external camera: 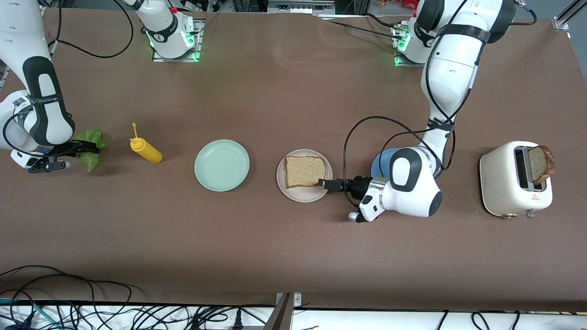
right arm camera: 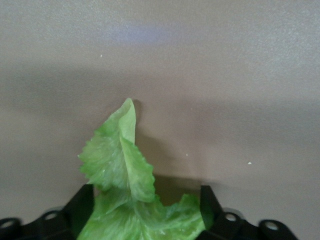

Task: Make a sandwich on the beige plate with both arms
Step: 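Release the bread with the left gripper while the right gripper grasps lettuce, then withdraw the left gripper toward the toaster while the right gripper lifts lettuce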

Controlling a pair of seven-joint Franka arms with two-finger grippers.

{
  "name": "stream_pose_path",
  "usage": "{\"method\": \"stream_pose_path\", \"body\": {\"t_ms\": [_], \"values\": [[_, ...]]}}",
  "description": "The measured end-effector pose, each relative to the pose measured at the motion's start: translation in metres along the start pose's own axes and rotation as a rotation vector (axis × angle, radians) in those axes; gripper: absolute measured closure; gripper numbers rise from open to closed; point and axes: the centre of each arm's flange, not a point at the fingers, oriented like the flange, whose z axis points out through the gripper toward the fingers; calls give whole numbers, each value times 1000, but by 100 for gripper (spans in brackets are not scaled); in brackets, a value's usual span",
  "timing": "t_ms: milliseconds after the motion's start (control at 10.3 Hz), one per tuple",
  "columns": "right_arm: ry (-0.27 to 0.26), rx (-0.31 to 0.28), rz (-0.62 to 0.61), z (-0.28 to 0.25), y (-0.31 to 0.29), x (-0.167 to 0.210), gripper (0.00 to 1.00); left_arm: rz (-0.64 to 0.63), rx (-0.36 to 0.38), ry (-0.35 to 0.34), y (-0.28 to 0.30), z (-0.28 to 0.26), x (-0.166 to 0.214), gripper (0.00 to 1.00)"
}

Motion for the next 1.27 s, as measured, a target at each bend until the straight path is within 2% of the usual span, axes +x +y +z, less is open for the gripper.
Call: {"method": "stream_pose_path", "body": {"t_ms": [195, 487, 584, 876, 1168, 1265], "values": [[2, -1, -2, -1, 0, 0, 46, 31, 112, -20, -14, -34, -1, 0], [10, -3, -3, -6, 1, 3, 89, 65, 336, -40, -35, -112, -13, 0], [10, 4, -6, -12, 2, 8, 94, 68, 394, -21, -38, -139, -17, 0], [-40, 93, 46, -70, 7, 29, 94, 45, 506, 44, -46, -239, -45, 0], [-106, 157, 197, -150, -19, 57, 94, 39, 724, 85, -42, -301, -75, 0], [-140, 168, 266, -174, -40, 69, 94, 32, 772, 89, -41, -313, -82, 0]]}}
